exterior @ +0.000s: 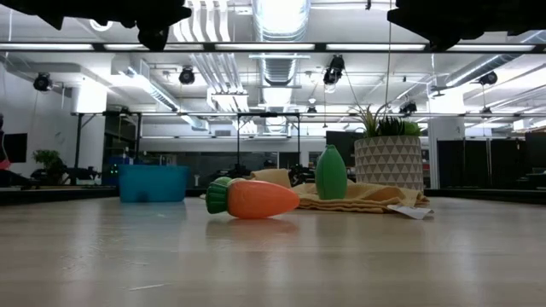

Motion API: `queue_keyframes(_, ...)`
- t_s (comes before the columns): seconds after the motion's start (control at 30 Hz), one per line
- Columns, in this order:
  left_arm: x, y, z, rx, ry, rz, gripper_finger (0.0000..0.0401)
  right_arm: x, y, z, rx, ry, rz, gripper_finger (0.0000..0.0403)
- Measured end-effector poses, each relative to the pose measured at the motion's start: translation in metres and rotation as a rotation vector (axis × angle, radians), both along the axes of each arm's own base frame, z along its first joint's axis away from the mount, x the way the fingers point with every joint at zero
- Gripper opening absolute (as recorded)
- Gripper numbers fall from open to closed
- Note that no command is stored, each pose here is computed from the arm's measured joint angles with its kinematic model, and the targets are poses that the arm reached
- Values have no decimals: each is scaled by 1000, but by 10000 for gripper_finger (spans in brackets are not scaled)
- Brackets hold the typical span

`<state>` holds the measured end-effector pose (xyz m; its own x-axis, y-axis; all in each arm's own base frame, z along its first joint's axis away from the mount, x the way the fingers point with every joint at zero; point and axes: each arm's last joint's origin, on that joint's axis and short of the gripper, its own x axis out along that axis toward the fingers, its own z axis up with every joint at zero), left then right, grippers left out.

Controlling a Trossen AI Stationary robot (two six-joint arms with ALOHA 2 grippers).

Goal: Pick and placing Produce into tupperware
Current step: Put the yellow corn into the blue bin

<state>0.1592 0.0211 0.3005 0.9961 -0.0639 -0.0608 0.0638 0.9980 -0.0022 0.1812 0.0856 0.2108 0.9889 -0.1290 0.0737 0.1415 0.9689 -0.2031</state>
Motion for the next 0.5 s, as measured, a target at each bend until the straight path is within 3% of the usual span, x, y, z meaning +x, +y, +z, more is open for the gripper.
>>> queue_keyframes(0.5,-10,-23,19,3,-93,-184,103,0,0,0,0,0,0,187)
